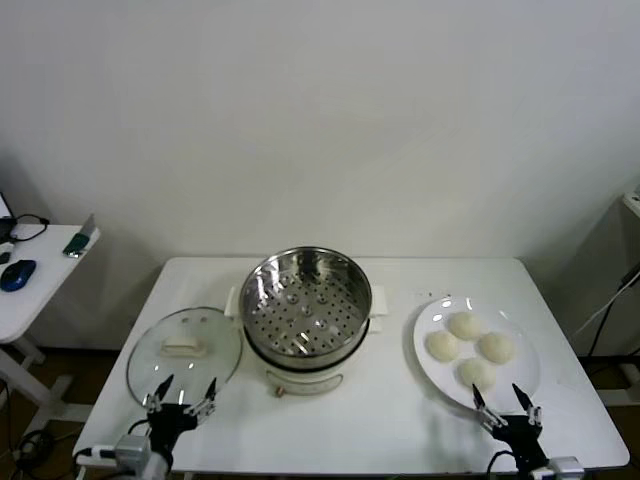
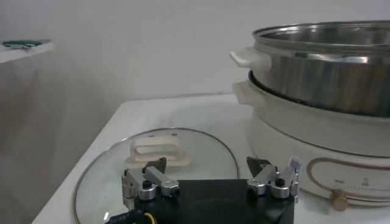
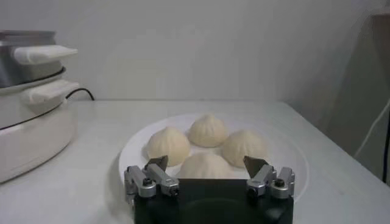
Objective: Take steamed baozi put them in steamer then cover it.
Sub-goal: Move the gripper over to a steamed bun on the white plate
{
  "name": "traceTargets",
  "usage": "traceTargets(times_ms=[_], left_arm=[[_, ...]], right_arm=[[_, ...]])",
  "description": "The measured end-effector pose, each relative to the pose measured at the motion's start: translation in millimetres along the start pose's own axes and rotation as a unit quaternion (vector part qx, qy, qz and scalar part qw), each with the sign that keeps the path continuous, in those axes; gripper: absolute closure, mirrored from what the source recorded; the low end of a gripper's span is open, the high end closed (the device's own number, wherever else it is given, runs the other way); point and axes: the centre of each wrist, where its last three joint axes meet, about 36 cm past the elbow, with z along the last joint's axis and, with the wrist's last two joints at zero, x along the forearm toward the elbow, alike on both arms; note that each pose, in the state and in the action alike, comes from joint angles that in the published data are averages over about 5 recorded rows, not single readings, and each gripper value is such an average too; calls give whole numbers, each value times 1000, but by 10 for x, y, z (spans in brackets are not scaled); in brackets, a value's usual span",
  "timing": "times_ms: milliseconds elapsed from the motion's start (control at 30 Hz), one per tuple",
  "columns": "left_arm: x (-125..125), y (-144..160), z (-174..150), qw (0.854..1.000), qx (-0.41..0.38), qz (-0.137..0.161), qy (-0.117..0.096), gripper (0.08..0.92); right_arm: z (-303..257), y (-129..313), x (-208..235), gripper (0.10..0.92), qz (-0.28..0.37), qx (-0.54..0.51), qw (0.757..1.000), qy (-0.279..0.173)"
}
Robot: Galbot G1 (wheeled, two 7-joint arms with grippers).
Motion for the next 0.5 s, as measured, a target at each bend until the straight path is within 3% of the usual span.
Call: traceTargets(times_ms=[267,500], left_arm=[[-18,-3,-21,1000,3,4,-5,177],[-48,0,-46,1000,4,9,-10,177]], right_arm=[[-570,-192,-470,200,-11,66,998,-2],[-1268,-480,-995,200,-74,174,982,12]])
